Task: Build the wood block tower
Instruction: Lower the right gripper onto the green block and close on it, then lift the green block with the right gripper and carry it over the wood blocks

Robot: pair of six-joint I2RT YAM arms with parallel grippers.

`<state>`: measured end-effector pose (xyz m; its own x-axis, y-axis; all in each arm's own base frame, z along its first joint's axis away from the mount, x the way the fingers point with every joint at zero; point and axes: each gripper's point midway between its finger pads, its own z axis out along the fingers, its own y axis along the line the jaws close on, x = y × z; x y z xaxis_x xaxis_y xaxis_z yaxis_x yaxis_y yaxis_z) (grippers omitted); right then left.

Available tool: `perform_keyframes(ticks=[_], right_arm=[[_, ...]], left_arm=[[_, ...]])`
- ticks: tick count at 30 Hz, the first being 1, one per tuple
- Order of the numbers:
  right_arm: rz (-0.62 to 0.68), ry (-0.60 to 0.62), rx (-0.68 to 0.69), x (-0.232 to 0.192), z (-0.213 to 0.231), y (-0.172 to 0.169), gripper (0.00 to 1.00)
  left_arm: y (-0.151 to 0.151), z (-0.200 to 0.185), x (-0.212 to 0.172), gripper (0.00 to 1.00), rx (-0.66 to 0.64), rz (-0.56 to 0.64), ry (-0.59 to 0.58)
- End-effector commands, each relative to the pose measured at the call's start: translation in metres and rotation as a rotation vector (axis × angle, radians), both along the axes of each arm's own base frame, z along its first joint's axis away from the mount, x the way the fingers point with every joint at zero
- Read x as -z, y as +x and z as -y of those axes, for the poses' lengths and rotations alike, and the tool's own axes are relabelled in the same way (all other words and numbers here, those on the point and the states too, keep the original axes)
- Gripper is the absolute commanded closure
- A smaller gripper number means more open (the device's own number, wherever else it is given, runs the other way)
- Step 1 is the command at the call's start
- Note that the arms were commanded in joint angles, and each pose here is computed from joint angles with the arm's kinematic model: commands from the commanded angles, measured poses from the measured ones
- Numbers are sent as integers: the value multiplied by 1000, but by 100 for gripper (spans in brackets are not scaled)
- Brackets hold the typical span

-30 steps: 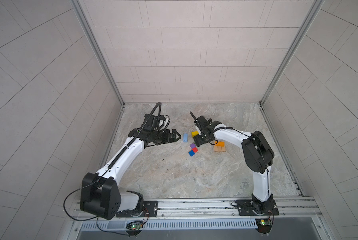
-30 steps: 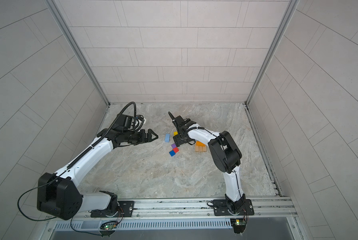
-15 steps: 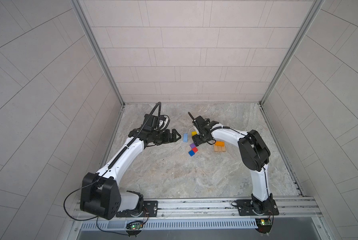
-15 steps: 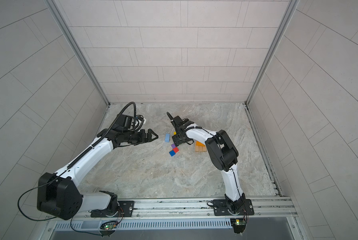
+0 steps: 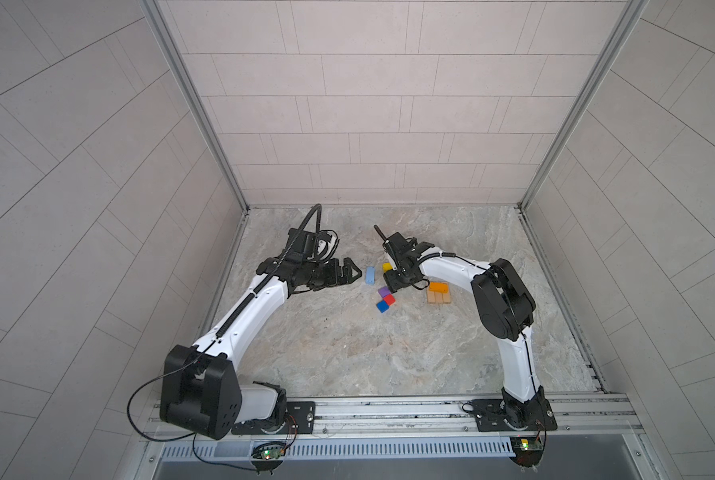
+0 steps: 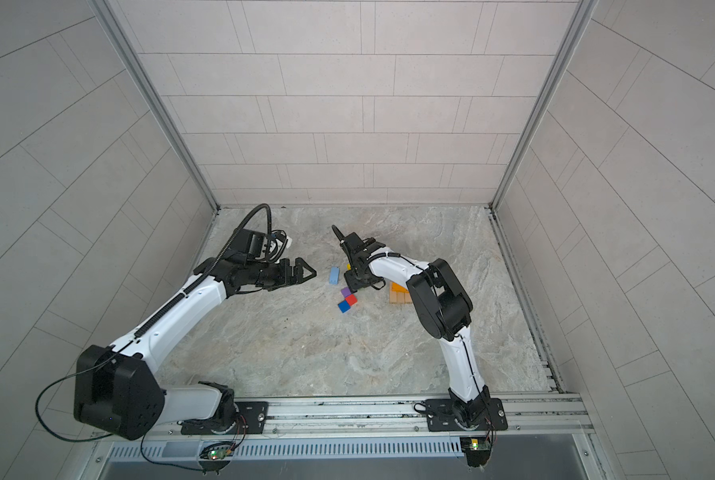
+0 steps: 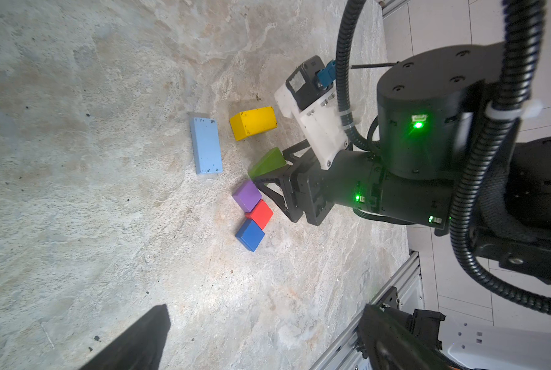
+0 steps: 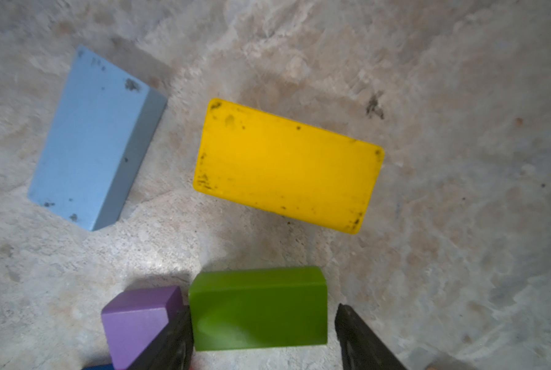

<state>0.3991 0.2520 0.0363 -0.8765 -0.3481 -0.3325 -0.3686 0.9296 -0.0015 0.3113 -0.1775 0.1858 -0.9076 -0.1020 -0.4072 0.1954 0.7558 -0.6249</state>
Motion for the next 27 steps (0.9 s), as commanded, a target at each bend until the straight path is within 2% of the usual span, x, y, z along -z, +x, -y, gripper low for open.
perform_keyframes(ticks=[1,14,17,24,27], right_arm=[[-35,-30,0,11,2,-6,31],[-43,-29,10,8,3,-8,46],[-19,-12,41,-7,6,-9,51],[52,28,187,-54,27,-21,54],[60,40,238,-66,37,-32,61]], left_arm=[[0,-1,-3,0,-2,12,-18],[2,-2,-2,0,-10,8,-21],[1,-2,-2,0,-9,9,-21],[0,-3,-4,0,-6,14,-17],[0,-2,-4,0,-3,7,-21]])
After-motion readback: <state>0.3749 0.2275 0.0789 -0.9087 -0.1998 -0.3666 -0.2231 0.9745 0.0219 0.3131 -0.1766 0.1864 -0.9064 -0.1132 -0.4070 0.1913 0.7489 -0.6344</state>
